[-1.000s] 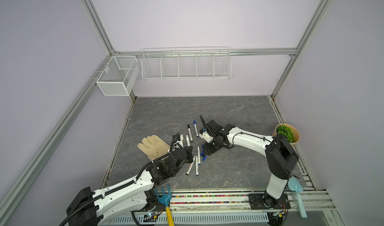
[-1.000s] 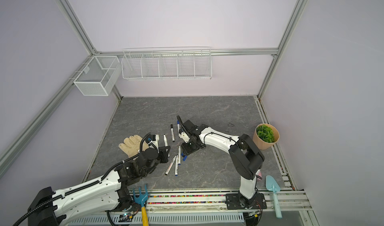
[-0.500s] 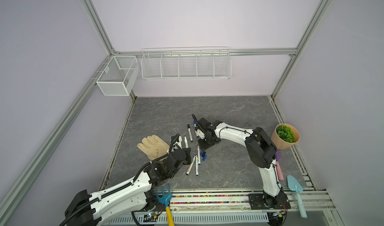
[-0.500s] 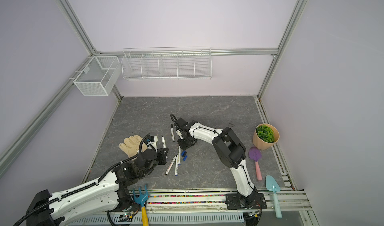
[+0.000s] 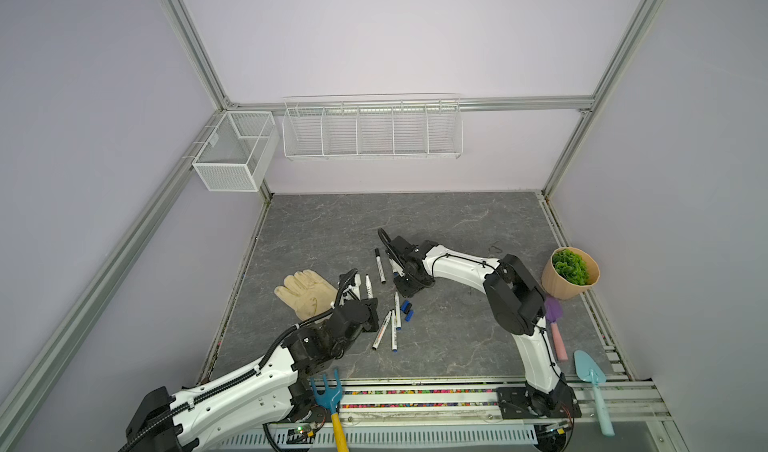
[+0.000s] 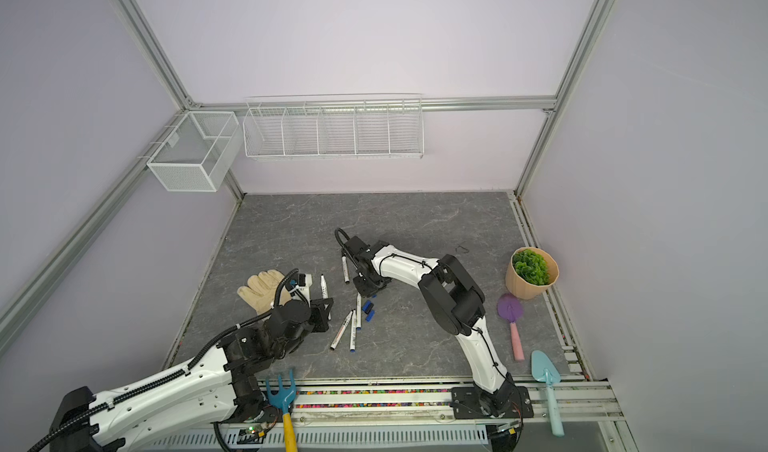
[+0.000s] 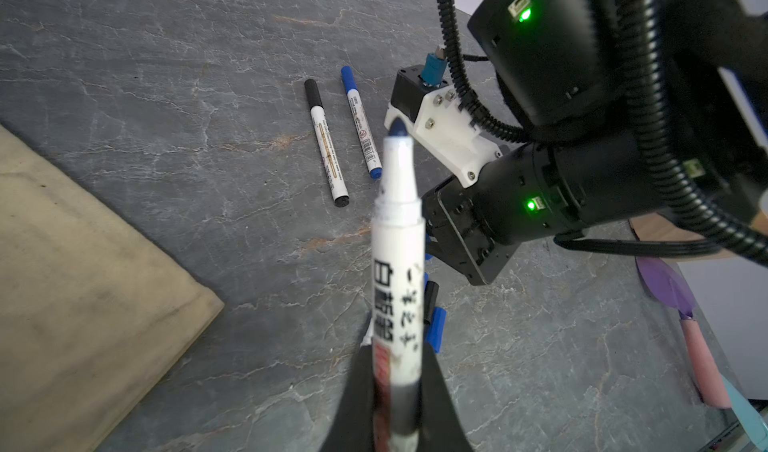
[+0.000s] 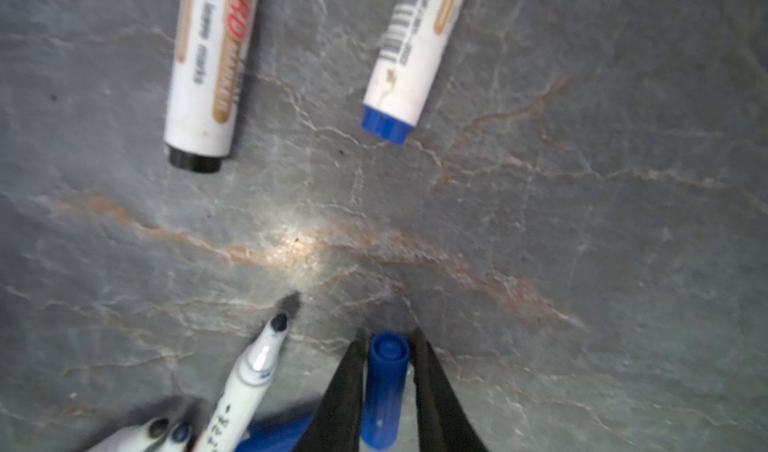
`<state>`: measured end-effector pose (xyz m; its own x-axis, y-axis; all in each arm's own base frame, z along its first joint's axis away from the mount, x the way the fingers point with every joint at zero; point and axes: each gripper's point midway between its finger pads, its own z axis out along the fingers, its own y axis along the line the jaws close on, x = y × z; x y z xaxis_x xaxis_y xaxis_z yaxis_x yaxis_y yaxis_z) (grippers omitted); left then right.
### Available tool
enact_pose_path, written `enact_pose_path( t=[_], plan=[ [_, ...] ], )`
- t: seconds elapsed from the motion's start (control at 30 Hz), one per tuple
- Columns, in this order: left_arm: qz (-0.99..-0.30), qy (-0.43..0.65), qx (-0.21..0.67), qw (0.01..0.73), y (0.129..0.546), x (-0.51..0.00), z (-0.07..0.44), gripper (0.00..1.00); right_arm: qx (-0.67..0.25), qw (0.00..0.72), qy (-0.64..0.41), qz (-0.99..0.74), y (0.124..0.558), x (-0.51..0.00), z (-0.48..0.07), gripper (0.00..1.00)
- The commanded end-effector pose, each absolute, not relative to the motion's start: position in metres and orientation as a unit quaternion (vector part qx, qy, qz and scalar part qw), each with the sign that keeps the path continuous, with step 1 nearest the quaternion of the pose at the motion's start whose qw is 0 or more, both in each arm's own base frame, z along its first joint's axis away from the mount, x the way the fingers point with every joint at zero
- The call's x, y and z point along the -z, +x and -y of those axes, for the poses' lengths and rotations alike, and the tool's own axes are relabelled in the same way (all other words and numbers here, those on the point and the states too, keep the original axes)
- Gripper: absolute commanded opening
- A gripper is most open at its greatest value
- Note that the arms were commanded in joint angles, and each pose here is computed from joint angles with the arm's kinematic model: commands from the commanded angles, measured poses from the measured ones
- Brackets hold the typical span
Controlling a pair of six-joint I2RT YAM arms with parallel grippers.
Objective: Insert the pens into the pen caps
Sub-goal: 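Lift the blue cap and carry it toward the marker tip, then place the blue cap onto the marker tip with the right gripper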
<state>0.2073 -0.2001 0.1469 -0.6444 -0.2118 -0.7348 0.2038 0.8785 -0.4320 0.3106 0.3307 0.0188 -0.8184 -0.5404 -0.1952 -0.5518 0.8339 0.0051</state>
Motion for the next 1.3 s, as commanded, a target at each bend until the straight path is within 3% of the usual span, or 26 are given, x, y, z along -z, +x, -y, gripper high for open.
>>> enact_pose_path(
  t=[0.0, 0.27, 0.47, 0.63, 0.8, 1.27],
  plan=[
    [-0.866, 0.004, 0.256, 0.429, 0.208, -0.163, 0.204, 0.00, -0.020, 0.088, -0.276, -0.957, 0.312, 0.000, -0.325, 0.15],
    [-0.864, 0.055, 0.277, 0.416, 0.205, -0.161, 0.225, 0.00, -0.227, 0.215, -0.198, -0.929, 0.332, -0.112, -0.321, 0.08],
    [-0.848, 0.128, 0.318, 0.404, 0.201, -0.168, 0.264, 0.00, -0.410, 0.279, -0.166, -0.853, 0.315, -0.205, -0.310, 0.09],
    [-0.827, 0.170, 0.351, 0.405, 0.199, -0.180, 0.292, 0.00, -0.489, 0.293, -0.179, -0.802, 0.295, -0.252, -0.316, 0.09],
    [-0.822, 0.189, 0.362, 0.398, 0.199, -0.183, 0.307, 0.00, -0.508, 0.299, -0.184, -0.786, 0.291, -0.265, -0.320, 0.09],
    [-0.813, 0.186, 0.366, 0.413, 0.204, -0.192, 0.314, 0.00, -0.476, 0.263, -0.218, -0.810, 0.278, -0.237, -0.326, 0.09]
  ],
)
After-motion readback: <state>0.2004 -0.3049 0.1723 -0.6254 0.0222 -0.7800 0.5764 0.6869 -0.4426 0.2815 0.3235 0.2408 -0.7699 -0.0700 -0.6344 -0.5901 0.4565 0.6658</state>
